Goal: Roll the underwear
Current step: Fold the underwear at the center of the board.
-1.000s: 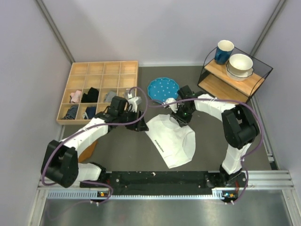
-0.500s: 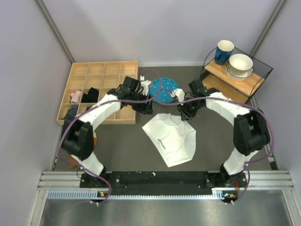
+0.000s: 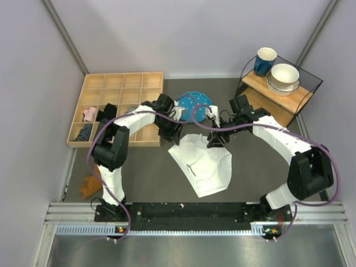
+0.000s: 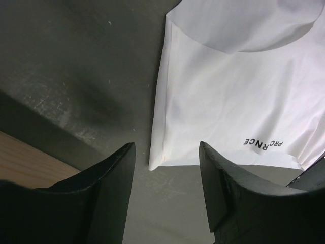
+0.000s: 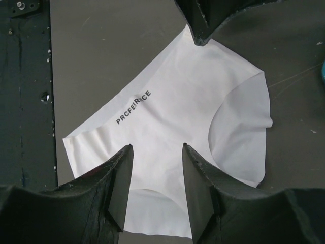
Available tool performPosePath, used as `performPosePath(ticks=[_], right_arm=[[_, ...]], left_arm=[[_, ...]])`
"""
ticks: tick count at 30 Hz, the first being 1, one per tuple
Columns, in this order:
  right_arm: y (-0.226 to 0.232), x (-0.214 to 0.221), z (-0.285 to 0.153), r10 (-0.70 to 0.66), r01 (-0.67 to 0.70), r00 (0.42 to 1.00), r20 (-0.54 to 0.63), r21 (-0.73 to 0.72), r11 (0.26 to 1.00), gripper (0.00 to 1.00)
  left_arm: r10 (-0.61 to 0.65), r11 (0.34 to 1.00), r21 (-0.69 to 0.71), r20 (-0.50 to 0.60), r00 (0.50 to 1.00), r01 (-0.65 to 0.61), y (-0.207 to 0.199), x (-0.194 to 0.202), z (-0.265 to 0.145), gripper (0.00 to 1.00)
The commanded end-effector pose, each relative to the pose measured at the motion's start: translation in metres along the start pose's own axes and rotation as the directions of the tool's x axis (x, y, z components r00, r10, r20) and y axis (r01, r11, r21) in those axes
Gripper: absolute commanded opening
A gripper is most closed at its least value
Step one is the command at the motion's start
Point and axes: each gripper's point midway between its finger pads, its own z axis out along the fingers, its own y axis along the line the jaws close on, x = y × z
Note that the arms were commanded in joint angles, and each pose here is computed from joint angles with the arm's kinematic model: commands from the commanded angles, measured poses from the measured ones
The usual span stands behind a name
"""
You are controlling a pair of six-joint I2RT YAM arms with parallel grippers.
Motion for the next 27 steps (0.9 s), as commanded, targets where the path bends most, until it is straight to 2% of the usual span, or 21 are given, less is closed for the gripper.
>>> performPosePath(ticks=[1,6,17,25,27], right_arm=[[0.01,-0.012,0.0,-0.047,0.049,0.997,0.054,-0.047,0.998,0.44],[0.011,-0.011,0.002,-0.041,0.044,0.998,0.058,-0.06,0.997,0.44],[0.013,-0.011,0.002,-0.061,0.065,0.996,0.06,-0.066,0.996,0.44],[0.015,-0.01,0.003,-0.059,0.063,0.997,0.058,-0.073,0.995,0.45],[0.015,-0.009,0.003,-0.058,0.062,0.997,0.056,-0.072,0.995,0.45]], left_arm=[[0.029,0.999,0.033,-0.012,0.999,-0.029,-0.006,-0.007,0.006,0.56],[0.025,0.999,0.044,-0.03,0.999,-0.023,-0.006,-0.006,0.015,0.51],[0.022,0.998,0.066,-0.053,0.998,-0.019,-0.008,0.0,0.028,0.47],[0.014,0.999,0.033,-0.059,0.998,-0.012,0.0,-0.007,0.038,0.4],[0.013,0.999,0.031,-0.067,0.998,-0.01,0.001,-0.006,0.04,0.36]])
